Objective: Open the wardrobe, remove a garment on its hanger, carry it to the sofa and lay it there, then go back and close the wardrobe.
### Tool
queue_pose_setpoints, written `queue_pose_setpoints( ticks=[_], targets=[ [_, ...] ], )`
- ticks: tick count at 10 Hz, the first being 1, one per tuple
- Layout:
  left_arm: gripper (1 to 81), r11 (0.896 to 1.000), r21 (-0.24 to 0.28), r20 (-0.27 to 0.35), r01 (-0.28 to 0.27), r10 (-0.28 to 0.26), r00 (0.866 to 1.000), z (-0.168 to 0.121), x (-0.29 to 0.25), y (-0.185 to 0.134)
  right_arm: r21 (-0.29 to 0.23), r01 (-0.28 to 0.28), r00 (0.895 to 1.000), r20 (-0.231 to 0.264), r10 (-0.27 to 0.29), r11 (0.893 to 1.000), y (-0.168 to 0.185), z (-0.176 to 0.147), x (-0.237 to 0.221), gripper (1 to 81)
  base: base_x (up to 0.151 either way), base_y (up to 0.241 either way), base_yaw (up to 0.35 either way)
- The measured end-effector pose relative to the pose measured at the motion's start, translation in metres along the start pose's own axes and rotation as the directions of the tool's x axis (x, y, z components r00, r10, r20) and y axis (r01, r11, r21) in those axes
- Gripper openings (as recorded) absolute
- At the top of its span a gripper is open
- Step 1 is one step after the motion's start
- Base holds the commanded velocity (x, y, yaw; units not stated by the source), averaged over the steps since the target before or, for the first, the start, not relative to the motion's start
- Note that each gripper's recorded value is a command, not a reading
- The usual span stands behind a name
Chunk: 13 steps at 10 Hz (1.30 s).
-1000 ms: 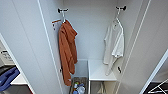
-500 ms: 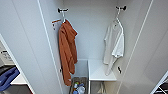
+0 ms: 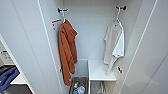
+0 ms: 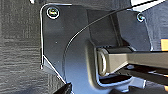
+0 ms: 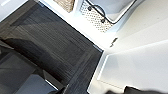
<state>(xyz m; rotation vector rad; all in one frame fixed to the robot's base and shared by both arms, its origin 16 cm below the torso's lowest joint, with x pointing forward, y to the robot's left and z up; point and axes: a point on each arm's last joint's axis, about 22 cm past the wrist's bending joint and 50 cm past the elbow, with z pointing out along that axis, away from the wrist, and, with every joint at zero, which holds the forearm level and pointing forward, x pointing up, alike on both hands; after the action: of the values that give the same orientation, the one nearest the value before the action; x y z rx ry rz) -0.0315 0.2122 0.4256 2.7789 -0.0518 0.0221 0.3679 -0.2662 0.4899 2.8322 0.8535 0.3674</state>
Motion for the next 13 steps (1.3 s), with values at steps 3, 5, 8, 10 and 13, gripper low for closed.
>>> queue_pose_setpoints(
  ticks=[3, 5, 8, 10, 13],
  targets=[
    [81.1, 1.0, -0.001, 0.007, -0.002, 0.002, 1.0, 0.0, -0.006, 0.001, -0.159, -0.192, 0.981, 0.006, 0.196, 0.968, 0.147, -0.016, -0.021, 81.1, 0.0, 0.0, 0.0],
    [81.1, 1.0, -0.002, 0.007, -0.004, 0.004, 1.0, 0.0, -0.006, 0.002, -0.127, -0.336, 0.941, -0.012, 0.337, 0.933, 0.153, -0.016, -0.029, 81.1, 0.0, 0.0, 0.0],
    [81.1, 1.0, -0.003, 0.007, -0.003, 0.003, 1.0, 0.0, -0.006, 0.002, -0.113, -0.447, 0.891, 0.026, 0.453, 0.887, 0.139, -0.008, -0.078, 81.1, 0.0, 0.0, 0.0],
    [81.1, 1.0, -0.003, 0.007, -0.004, 0.004, 1.0, 0.0, -0.006, 0.002, -0.104, -0.467, 0.872, 0.109, 0.476, 0.878, 0.102, 0.001, -0.147, 81.1, 0.0, 0.0, 0.0],
    [81.1, 1.0, -0.005, 0.003, -0.003, 0.003, 1.0, 0.0, -0.005, 0.003, -0.025, -0.467, 0.874, 0.141, 0.466, 0.884, 0.053, 0.006, -0.181, 81.1, 0.0, 0.0, 0.0]
  ],
)
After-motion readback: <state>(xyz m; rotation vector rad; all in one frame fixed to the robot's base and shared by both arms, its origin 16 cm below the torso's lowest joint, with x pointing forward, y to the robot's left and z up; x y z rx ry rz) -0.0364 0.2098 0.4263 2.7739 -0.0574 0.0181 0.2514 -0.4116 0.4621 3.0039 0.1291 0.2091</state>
